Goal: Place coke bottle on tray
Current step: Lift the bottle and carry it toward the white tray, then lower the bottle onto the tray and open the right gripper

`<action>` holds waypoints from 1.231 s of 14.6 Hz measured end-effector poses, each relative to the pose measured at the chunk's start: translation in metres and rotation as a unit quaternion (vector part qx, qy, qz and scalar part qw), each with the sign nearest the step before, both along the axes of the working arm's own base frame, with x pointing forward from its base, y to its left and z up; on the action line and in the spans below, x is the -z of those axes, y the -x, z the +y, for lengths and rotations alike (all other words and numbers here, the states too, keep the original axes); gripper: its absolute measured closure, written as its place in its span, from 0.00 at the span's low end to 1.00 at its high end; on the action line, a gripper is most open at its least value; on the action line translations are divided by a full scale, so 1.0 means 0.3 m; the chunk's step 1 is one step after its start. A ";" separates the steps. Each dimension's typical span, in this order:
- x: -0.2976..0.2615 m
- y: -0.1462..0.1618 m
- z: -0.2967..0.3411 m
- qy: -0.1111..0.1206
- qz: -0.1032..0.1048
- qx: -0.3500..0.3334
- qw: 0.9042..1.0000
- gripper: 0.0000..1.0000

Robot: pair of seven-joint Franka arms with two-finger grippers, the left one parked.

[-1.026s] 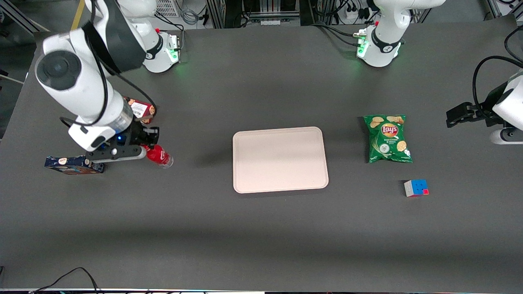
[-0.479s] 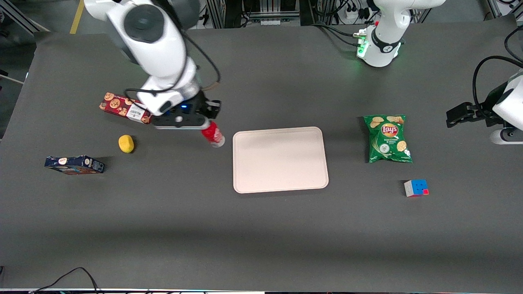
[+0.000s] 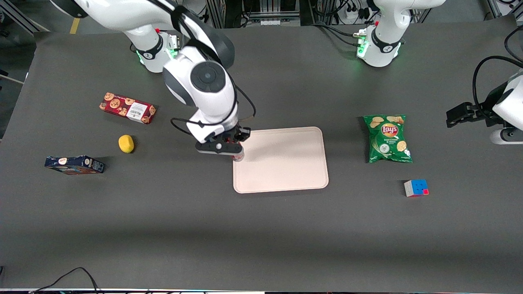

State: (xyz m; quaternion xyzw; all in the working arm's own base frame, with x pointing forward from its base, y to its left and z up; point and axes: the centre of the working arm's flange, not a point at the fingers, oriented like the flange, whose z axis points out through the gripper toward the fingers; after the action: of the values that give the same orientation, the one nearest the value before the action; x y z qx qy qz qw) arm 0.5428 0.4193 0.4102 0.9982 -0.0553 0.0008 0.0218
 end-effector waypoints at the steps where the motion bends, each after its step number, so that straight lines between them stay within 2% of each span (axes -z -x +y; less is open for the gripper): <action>1: 0.048 -0.011 0.009 0.000 0.000 0.001 1.000 0.69; 5: 0.168 -0.033 0.046 -0.012 0.004 0.003 1.000 0.69; 9: 0.234 -0.027 0.066 0.001 0.000 0.015 1.000 0.69; 12: 0.252 -0.025 0.072 0.003 0.001 0.017 1.000 0.68; 15: 0.234 -0.036 0.075 -0.003 -0.004 0.023 1.000 0.43; 18: 0.188 -0.059 0.071 -0.012 -0.017 0.031 0.999 0.13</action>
State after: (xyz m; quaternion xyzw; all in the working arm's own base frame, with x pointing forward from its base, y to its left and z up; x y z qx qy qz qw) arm 0.5604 0.4406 0.3539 0.9960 -0.0870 0.0162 0.0087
